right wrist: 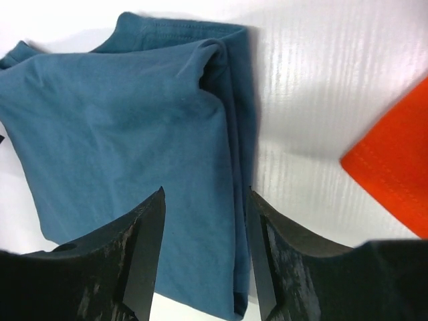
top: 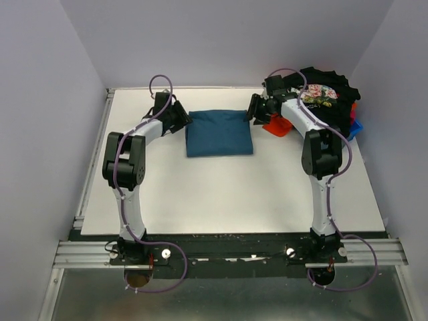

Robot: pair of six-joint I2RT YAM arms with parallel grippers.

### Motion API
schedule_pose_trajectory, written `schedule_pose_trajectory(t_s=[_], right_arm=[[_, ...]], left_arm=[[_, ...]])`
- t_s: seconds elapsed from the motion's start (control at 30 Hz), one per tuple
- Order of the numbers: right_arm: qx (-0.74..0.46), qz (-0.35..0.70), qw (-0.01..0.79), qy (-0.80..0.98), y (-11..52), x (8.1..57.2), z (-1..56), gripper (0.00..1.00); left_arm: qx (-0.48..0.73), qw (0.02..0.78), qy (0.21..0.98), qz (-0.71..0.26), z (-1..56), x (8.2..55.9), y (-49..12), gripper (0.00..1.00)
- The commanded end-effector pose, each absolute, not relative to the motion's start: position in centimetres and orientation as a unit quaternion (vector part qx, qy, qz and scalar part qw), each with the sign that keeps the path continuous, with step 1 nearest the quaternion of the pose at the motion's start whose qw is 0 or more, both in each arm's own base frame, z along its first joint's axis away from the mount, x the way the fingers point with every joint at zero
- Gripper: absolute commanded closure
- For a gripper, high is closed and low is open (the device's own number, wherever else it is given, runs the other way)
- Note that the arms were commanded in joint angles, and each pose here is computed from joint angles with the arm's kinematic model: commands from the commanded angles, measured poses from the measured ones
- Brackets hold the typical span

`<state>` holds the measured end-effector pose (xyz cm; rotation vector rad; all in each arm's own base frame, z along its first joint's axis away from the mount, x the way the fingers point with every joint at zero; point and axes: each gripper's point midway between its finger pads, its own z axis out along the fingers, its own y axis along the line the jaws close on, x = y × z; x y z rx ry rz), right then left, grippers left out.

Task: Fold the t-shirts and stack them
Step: Fold the long partially folded tshirt into a neat square

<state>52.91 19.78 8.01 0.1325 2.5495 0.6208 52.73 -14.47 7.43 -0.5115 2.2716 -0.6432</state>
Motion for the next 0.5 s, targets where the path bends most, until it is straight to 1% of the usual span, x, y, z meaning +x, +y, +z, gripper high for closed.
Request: schedule_pose_trajectory(t_s=[0.0, 0.07, 0.17, 0.23, 0.3, 0.33, 0.4, 0.43, 0.47], right_arm=[[0.048, 0.195, 0.262, 0.944, 19.3, 52.2, 7.2, 0.41], [0.052, 0.197, 0.271, 0.941, 19.1, 51.8, 7.7, 0.41], [0.054, 0.198, 0.28, 0.938, 18.9, 51.1, 8.4, 0.42], [0.055, 0.198, 0.286, 0.936, 18.7, 50.7, 9.0, 0.43], [0.053, 0.204, 0.291, 0.933, 18.7, 50.2, 9.8, 0.43], [0.053, 0.206, 0.293, 0.932, 18.7, 50.0, 10.1, 0.43], [0.05, 0.213, 0.296, 0.93, 18.8, 49.5, 10.8, 0.44], [0.05, 0.215, 0.296, 0.929, 18.8, 49.2, 10.9, 0.45], [0.05, 0.216, 0.297, 0.929, 18.8, 48.8, 11.1, 0.45]], left_arm=[[-0.185, 0.324, 0.897, -0.236, 5.2, 52.7, -15.0, 0.39], [-0.186, 0.312, 0.903, -0.229, 4.3, 52.9, -15.1, 0.46], [-0.19, 0.29, 0.911, -0.222, 3.0, 53.0, -15.2, 0.51], [-0.193, 0.28, 0.915, -0.216, 2.2, 52.9, -15.1, 0.53], [-0.196, 0.274, 0.918, -0.208, 1.6, 52.7, -14.8, 0.6], [-0.194, 0.273, 0.92, -0.205, 1.5, 52.7, -14.8, 0.69], [-0.19, 0.275, 0.921, -0.198, 1.4, 52.7, -14.4, 0.93], [-0.188, 0.275, 0.923, -0.191, 1.4, 52.7, -14.1, 1.0], [-0.19, 0.276, 0.925, -0.181, 1.4, 52.7, -13.6, 1.0]])
